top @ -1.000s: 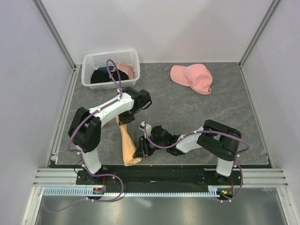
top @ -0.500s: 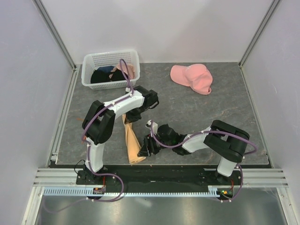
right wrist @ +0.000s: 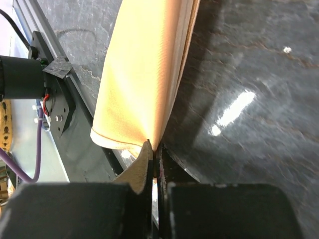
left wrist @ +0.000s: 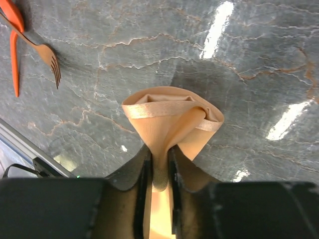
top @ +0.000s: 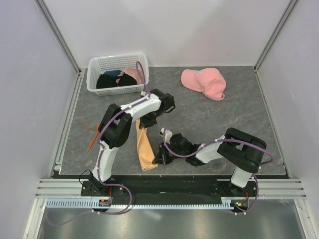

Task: Fold the napkin into a case and place the utensils inside
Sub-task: Turn over the smaller rectangle folded napkin at the center of the board, then smooth out the smaller rectangle-folded napkin at the center of the board, then move the smaller rectangle folded napkin to the center of the board, then pick up the fork from the corner of the board, then pass from the left arm to the right

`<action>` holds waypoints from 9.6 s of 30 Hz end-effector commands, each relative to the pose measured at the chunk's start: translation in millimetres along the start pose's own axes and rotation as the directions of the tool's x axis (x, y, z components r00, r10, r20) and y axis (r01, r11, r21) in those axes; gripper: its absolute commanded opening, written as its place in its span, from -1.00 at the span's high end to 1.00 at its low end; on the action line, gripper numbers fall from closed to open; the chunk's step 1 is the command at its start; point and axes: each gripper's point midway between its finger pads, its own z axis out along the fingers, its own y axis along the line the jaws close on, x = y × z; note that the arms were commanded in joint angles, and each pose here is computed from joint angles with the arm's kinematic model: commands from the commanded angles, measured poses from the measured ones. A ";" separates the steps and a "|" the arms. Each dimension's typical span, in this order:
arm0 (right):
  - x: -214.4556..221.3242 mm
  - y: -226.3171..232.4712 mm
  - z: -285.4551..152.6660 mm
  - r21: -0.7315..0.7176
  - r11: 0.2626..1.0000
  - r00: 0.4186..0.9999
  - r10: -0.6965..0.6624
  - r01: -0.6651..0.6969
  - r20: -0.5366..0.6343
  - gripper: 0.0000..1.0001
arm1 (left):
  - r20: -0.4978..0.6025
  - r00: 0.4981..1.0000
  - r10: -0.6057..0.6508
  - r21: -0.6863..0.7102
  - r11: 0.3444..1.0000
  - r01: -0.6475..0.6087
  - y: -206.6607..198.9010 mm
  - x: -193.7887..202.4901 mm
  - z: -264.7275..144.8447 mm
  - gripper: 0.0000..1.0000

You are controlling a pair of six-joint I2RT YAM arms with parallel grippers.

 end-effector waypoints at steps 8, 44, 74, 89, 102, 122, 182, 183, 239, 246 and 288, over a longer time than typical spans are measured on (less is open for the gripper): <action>13.1 -31.3 -24.2 0.047 0.993 0.994 0.106 -0.107 0.031 1.00 | 0.066 0.998 0.007 0.171 0.985 -0.018 24.9 -19.7 -81.1 -0.01; -42.1 13.2 -79.8 0.201 0.978 0.998 -0.057 0.048 0.041 -0.28 | -0.006 0.993 0.117 0.753 0.654 -0.073 -112.5 -17.7 -44.1 0.63; -6.4 -27.6 -49.7 0.276 0.960 0.998 -0.040 0.050 -0.043 0.46 | 0.043 0.995 0.087 0.759 0.645 -0.089 -86.0 -48.2 -36.4 0.51; -18.1 27.5 -33.4 0.124 0.992 1.000 0.006 -0.005 -0.004 0.38 | 0.064 0.997 -0.031 0.794 0.607 -0.032 -2.2 -18.7 -77.3 0.35; 11.9 -50.1 -54.3 0.299 0.952 0.997 0.068 -0.058 -0.024 0.40 | 0.076 0.984 -0.163 0.798 0.601 0.037 84.0 18.5 -95.7 0.21; -117.2 -116.9 -181.2 0.641 0.742 0.968 0.041 -0.195 0.247 -0.26 | -0.053 0.980 -0.191 0.800 0.579 0.156 68.8 17.2 -88.9 0.04; -137.5 -141.3 -163.4 0.851 0.524 0.981 -0.146 -0.031 0.126 0.21 | -0.263 0.745 -0.613 0.521 0.560 0.644 152.8 -19.6 45.7 -0.12; -146.4 -142.1 -160.6 0.854 0.520 0.978 -0.169 -0.021 0.127 0.22 | -0.262 0.747 -0.611 0.530 0.555 0.641 154.6 -23.1 46.9 -0.12; -199.3 -57.2 -130.6 0.610 0.780 0.935 -0.306 0.138 0.179 -0.48 | -0.348 0.409 -0.844 -0.229 0.500 0.835 218.2 -8.6 200.0 0.96; -191.8 -45.2 -136.5 0.575 0.817 0.953 -0.214 0.052 0.217 -0.85 | -0.246 0.480 -0.842 0.158 0.454 0.877 244.8 -68.0 125.0 0.96; -138.0 67.5 -100.8 0.150 0.916 0.928 -0.368 0.373 -0.055 1.00 | 0.227 0.945 -0.233 0.951 0.261 -0.164 95.8 1.5 -184.8 0.60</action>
